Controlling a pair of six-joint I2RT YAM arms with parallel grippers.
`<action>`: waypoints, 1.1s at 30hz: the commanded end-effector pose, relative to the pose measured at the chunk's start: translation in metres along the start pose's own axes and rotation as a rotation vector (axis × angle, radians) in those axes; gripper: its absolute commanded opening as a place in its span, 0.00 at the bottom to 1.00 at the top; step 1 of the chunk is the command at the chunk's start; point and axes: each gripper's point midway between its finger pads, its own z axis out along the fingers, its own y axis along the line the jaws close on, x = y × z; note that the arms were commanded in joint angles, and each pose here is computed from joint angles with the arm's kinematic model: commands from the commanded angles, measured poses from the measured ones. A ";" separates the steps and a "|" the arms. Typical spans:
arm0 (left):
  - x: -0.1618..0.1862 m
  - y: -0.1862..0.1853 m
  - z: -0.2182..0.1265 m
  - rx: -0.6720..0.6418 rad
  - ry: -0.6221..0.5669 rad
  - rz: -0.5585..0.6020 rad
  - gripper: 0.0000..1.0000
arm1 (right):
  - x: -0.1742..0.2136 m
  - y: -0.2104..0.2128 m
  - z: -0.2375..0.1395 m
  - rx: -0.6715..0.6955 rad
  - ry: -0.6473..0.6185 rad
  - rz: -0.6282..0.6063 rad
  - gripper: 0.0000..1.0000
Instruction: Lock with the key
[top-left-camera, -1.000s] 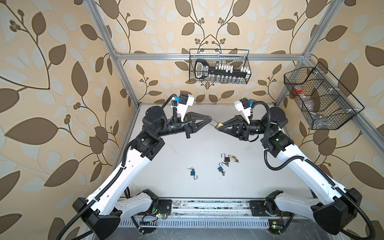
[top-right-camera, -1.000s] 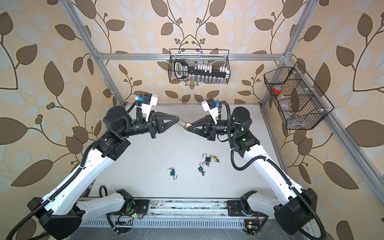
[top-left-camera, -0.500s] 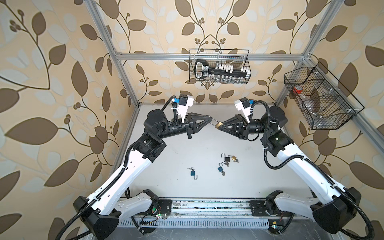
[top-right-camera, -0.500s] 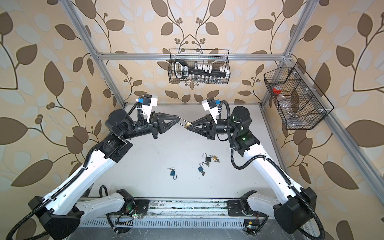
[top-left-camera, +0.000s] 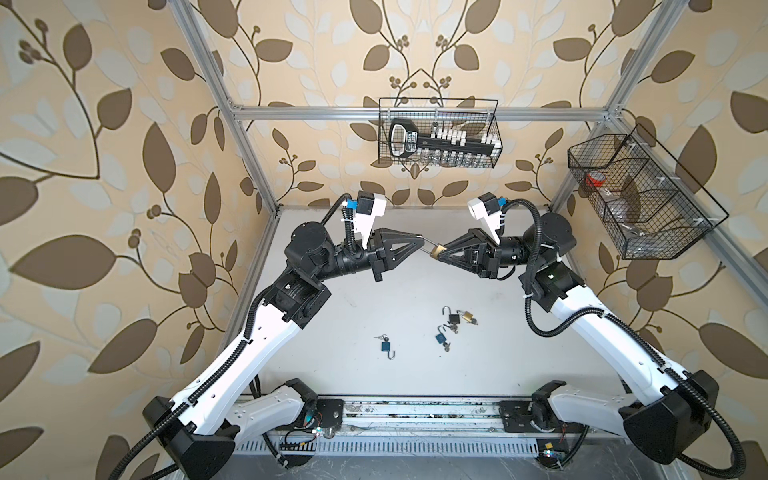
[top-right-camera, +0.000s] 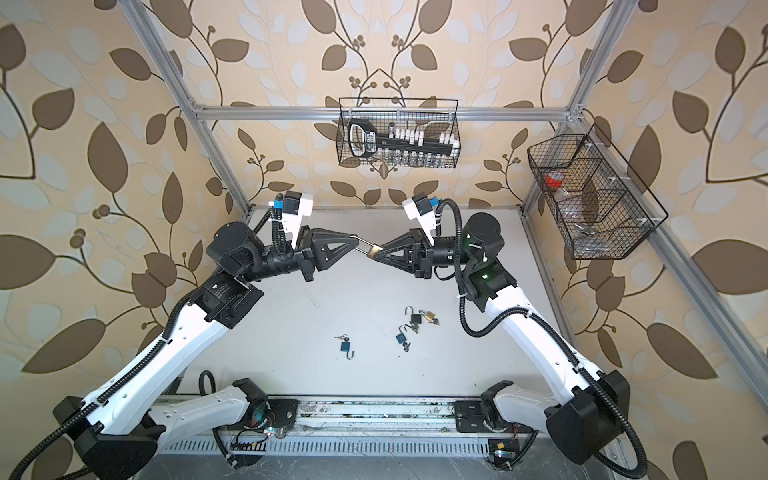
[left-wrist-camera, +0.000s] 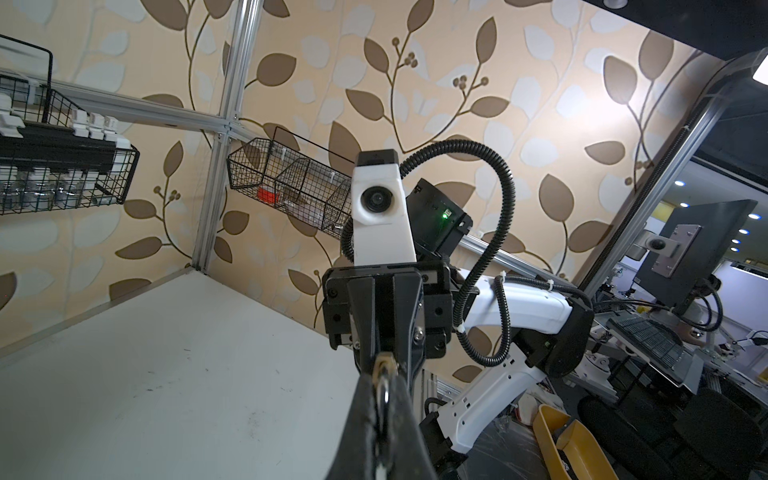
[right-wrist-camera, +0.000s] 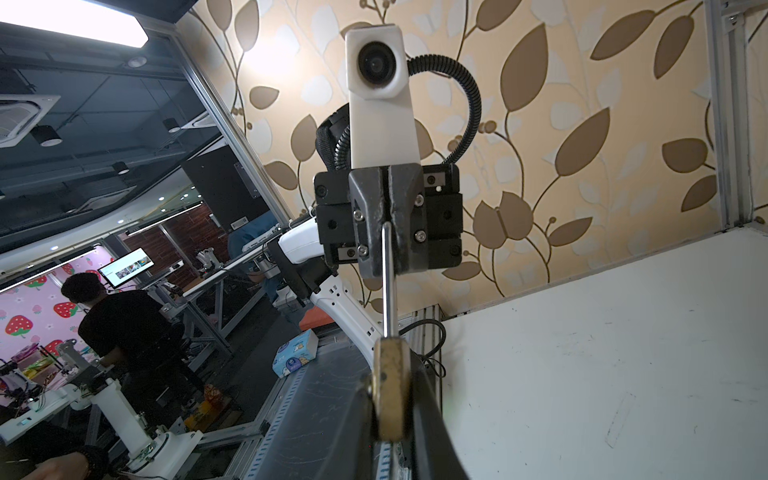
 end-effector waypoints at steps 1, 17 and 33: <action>0.070 -0.005 0.008 0.107 0.238 -0.125 0.00 | -0.040 0.022 0.004 -0.008 -0.097 -0.118 0.00; 0.112 -0.014 0.025 0.166 0.363 -0.191 0.00 | -0.056 0.033 0.020 -0.032 -0.111 -0.180 0.00; 0.013 -0.019 -0.014 -0.108 0.074 0.048 0.00 | 0.026 0.022 0.000 0.008 0.018 -0.219 0.03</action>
